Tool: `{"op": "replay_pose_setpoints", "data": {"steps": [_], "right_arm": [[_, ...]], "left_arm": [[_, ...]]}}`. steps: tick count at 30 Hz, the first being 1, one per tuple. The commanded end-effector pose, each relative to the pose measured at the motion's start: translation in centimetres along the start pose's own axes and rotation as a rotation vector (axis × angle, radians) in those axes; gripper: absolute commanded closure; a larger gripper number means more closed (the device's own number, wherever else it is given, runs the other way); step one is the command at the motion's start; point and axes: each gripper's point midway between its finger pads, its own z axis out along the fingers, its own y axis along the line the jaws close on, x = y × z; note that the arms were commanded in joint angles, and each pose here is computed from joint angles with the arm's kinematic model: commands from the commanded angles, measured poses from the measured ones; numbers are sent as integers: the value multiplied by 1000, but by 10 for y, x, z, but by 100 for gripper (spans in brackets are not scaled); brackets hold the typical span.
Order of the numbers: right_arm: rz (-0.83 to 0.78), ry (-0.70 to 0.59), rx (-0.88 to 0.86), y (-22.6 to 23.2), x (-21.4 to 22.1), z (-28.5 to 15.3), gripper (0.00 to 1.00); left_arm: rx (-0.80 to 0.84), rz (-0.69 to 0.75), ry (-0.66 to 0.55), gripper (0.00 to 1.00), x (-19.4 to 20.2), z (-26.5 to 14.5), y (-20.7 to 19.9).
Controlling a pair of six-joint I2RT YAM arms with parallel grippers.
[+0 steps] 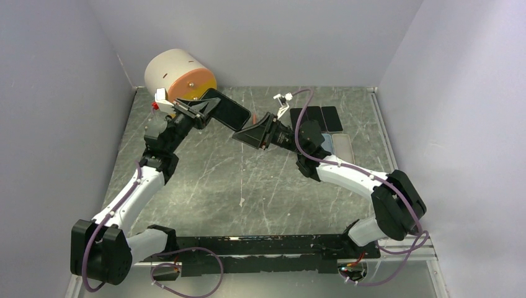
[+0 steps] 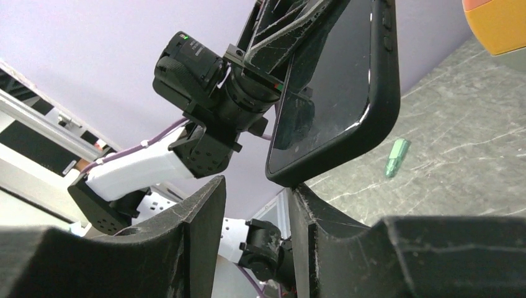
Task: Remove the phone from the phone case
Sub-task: Remove the phone case from the phone.
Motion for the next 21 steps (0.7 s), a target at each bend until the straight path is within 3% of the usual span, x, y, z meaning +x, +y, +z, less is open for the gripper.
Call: {"op": "replay_pose_setpoints", "data": {"steps": [1,21], "right_arm": [[-58,-125,-70,24,-29,3,57],[-51,-207,-37,16,-41,1,69]], "left_arm": [[117,25,23,97,8,-5,-34],[123,2,63,98,19,-10,-36]]}}
